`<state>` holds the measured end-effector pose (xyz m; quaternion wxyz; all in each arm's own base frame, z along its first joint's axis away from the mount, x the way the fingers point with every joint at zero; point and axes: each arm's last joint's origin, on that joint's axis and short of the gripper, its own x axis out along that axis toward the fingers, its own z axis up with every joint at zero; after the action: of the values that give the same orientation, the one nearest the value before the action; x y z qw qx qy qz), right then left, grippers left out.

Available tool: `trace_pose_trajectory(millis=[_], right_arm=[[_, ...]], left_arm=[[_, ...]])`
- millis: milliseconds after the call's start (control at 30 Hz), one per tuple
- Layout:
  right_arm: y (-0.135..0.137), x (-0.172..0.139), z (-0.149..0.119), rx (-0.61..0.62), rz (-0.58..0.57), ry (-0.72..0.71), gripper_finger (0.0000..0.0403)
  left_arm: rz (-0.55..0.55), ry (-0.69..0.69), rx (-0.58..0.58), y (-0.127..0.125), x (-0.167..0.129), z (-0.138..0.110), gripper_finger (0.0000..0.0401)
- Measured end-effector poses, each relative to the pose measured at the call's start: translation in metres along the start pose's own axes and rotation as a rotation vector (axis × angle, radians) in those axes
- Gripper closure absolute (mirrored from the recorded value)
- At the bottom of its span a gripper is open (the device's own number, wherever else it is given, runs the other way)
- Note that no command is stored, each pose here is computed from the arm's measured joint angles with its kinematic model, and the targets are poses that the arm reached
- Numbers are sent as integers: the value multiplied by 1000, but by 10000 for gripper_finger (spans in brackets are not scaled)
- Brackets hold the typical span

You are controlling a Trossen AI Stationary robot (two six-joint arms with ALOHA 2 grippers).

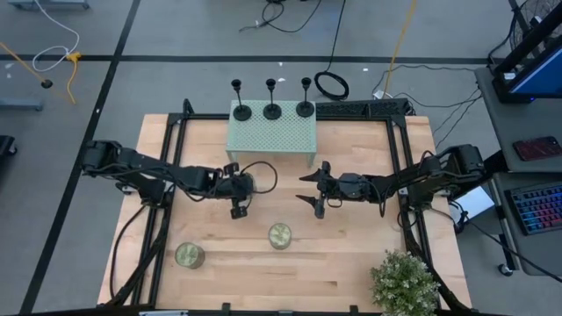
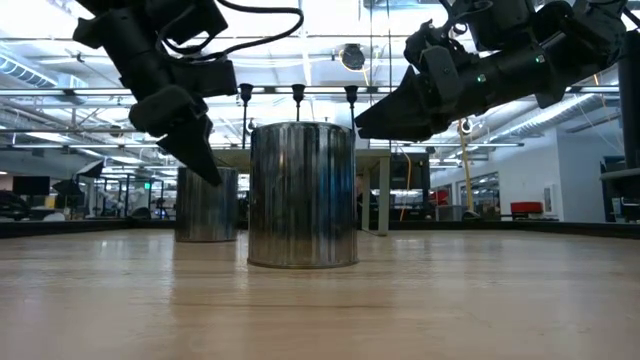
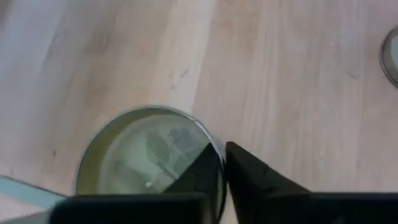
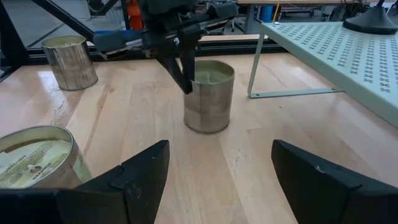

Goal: Pick & Place candle stick holders
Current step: Put the top scented candle on the shelf

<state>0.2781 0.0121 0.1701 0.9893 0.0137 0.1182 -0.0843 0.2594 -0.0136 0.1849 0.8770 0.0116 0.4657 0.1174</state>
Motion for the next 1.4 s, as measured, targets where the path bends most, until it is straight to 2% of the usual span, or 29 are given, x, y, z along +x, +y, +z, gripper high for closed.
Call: trace_pose_trajectory(millis=[133, 267, 400, 533, 700, 900, 1133, 1200, 1400], right_arm=[[0, 0, 0, -1, 0, 0, 129], [0, 0, 1, 1, 0, -6, 129], [0, 0, 1, 1, 0, -10, 129], [0, 0, 1, 3, 1, -15, 129], [0, 0, 1, 3, 1, -12, 129], [0, 0, 1, 2, 0, -9, 129], [0, 0, 1, 1, 0, -7, 129], [0, 0, 1, 1, 0, -7, 129], [0, 0, 0, -1, 0, 0, 129]], left_arm=[[5, -30, -34, 1, -6, 6, 389], [-68, -131, -66, 2, -36, 39, 395], [-66, -151, -86, 7, -75, 73, 396], [52, -168, -160, 25, -115, 104, 396], [138, -170, -235, 62, -137, 117, 397], [137, -77, -340, 106, -128, 111, 397], [163, -6, -402, 136, -106, 109, 398], [167, 27, -438, 140, -98, 108, 396], [127, 82, -451, 144, -83, 107, 396]])
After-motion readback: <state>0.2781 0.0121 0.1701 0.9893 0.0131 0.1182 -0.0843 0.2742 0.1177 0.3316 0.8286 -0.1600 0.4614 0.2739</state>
